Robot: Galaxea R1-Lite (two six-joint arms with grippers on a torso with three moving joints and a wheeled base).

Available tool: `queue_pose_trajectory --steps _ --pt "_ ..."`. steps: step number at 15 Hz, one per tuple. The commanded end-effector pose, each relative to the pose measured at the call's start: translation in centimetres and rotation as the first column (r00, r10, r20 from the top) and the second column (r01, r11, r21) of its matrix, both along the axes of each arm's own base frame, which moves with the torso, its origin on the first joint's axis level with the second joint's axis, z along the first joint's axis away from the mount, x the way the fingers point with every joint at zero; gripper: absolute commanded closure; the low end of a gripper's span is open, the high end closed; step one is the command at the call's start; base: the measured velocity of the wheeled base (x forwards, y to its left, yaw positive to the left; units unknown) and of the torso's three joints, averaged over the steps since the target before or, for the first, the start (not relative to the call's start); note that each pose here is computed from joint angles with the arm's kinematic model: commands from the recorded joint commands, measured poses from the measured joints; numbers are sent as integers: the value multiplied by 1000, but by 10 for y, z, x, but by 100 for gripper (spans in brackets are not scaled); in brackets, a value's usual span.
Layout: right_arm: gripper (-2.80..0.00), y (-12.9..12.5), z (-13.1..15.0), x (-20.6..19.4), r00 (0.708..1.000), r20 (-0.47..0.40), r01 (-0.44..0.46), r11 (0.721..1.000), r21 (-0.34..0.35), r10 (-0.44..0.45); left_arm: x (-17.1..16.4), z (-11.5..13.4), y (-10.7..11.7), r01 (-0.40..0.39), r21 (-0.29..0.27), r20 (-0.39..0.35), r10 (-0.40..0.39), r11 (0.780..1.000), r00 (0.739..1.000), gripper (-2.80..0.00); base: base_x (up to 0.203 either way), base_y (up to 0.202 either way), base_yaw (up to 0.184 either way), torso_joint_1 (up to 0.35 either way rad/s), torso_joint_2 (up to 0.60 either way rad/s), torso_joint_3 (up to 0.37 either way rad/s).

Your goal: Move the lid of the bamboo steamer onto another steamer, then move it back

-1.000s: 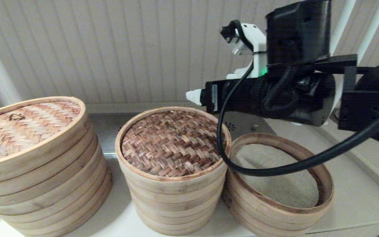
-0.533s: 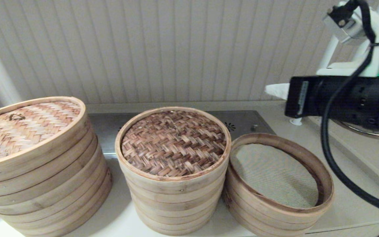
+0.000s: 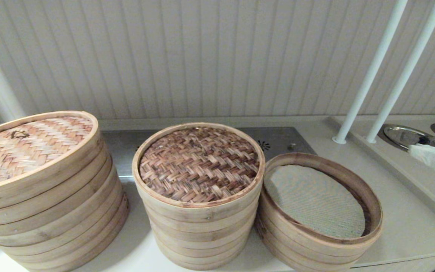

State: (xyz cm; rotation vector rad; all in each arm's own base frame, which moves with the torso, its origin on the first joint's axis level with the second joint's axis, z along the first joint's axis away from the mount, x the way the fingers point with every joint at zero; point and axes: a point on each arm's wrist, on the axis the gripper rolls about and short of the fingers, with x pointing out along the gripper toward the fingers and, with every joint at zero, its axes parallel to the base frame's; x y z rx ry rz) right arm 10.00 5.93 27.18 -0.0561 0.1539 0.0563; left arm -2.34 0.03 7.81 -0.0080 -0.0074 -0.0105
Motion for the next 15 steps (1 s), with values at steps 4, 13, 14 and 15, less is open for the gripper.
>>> queue_pose_trajectory --steps 4,13,14,15 --pt "0 -44 -33 -52 986 63 153 988 16 -154 0 0 0 -1 0 0 1 1000 1000 0 0 0 0 0 0 0" --pt "0 -84 -69 -128 908 78 415 910 -18 -413 0 0 0 -1 0 -1 1 1000 1000 0 0 0 0 0 0 0" --pt "0 -83 -76 -133 901 72 430 903 -21 -428 0 0 0 -1 0 0 1 1000 1000 0 0 0 0 0 0 0" --pt "0 -82 -86 -134 892 54 450 893 -27 -448 0 0 0 -1 -1 0 1 1000 1000 0 0 0 0 0 0 0"
